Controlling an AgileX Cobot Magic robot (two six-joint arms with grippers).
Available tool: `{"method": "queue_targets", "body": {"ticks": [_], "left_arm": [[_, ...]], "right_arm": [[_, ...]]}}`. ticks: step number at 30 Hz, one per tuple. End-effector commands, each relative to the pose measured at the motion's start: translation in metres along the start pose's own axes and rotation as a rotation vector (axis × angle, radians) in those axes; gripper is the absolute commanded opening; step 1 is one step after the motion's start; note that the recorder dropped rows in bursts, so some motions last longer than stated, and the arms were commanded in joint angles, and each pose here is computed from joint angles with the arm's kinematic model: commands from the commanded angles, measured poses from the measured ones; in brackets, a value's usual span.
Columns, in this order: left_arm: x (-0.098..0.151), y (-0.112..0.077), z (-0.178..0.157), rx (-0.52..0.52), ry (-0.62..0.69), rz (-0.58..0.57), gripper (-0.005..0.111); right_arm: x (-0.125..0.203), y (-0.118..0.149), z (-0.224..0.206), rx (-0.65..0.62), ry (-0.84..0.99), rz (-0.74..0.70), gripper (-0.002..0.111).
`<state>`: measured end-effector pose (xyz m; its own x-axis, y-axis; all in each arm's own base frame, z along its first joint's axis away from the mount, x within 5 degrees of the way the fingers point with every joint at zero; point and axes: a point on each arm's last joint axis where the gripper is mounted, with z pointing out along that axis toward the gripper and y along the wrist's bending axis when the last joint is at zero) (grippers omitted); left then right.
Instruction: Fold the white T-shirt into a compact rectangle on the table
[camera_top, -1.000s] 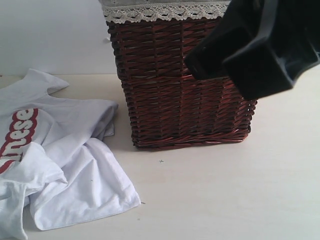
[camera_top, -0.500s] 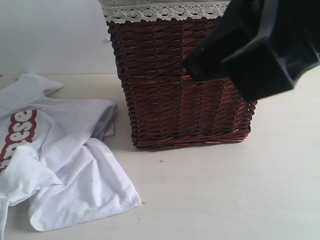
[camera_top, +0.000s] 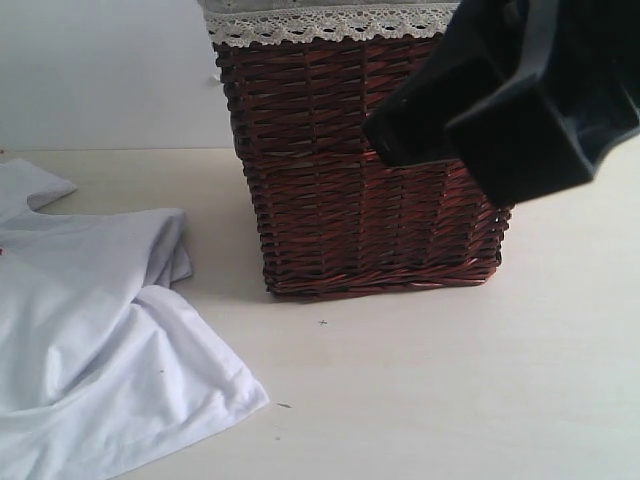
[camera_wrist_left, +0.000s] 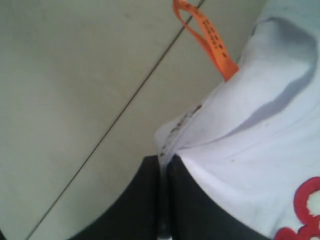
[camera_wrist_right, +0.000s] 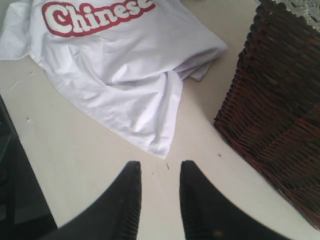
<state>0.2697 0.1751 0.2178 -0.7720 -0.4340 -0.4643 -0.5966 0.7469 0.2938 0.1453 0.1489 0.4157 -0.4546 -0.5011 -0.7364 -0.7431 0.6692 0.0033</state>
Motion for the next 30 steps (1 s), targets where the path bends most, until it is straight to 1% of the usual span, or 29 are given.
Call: {"method": "queue_targets", "body": {"ticks": [1,3,6,7,9,10,12,13,14,15,16,17,18,19,20,22,25,27,30], "left_arm": [[-0.013,-0.004,-0.005,0.071,-0.12,-0.052,0.002],[-0.015,-0.008,-0.007,0.115,-0.144,-0.09,0.009],[-0.019,-0.004,-0.018,0.127,-0.194,-0.12,0.027],[-0.02,0.001,-0.022,0.112,-0.215,-0.138,0.033],[-0.02,0.012,-0.028,0.071,-0.23,-0.217,0.044],[-0.02,0.021,-0.03,0.033,-0.234,-0.27,0.05],[-0.019,0.032,-0.031,-0.008,-0.236,-0.313,0.054],[-0.019,0.034,-0.031,-0.002,-0.239,-0.316,0.054],[-0.019,0.032,-0.031,0.022,-0.241,-0.308,0.053],[-0.02,0.026,-0.032,0.067,-0.252,-0.282,0.048],[-0.022,0.013,-0.033,0.151,-0.274,-0.228,0.041],[-0.024,0.004,-0.035,0.209,-0.293,-0.183,0.032],[-0.025,-0.007,-0.037,0.255,-0.316,-0.094,0.023],[-0.024,-0.025,-0.039,0.32,-0.316,-0.019,0.01],[-0.023,-0.037,-0.04,0.347,-0.323,0.081,0.001],[-0.018,-0.065,-0.038,0.411,-0.308,0.215,0.0],[-0.007,-0.106,-0.03,0.484,-0.256,0.304,0.0],[0.002,-0.132,-0.019,0.516,-0.216,0.351,0.0],[0.016,-0.171,-0.005,0.548,-0.164,0.472,0.0]], "right_arm": [[0.0,-0.001,-0.001,0.005,-0.007,-0.008,0.029],[0.0,-0.001,-0.001,0.005,-0.007,-0.008,0.029],[0.0,-0.001,-0.001,0.01,-0.006,-0.011,0.029],[0.0,-0.001,-0.001,0.01,-0.006,-0.011,0.029],[0.0,-0.001,-0.001,0.01,-0.006,-0.011,0.029],[0.0,-0.001,-0.001,0.01,-0.006,-0.011,0.029],[0.0,-0.001,-0.001,0.01,-0.006,-0.011,0.029],[0.0,-0.001,-0.001,0.01,-0.006,-0.011,0.029],[0.0,-0.001,-0.001,0.01,-0.006,-0.011,0.029],[0.0,-0.001,-0.001,0.008,-0.007,-0.01,0.029],[0.0,-0.001,-0.001,0.008,-0.007,-0.01,0.029],[0.0,-0.001,-0.001,0.008,-0.007,-0.01,0.029],[0.0,-0.001,-0.001,0.008,-0.007,-0.01,0.029],[0.0,-0.001,-0.001,0.008,-0.007,-0.01,0.029],[0.0,-0.001,-0.001,0.008,-0.007,-0.01,0.029],[0.0,-0.001,-0.001,0.008,-0.007,-0.01,0.029],[0.0,-0.001,-0.001,0.008,-0.007,-0.01,0.029],[0.0,-0.001,-0.001,0.008,-0.007,-0.01,0.029],[0.0,-0.001,-0.001,0.008,-0.007,-0.01,0.026]]}}
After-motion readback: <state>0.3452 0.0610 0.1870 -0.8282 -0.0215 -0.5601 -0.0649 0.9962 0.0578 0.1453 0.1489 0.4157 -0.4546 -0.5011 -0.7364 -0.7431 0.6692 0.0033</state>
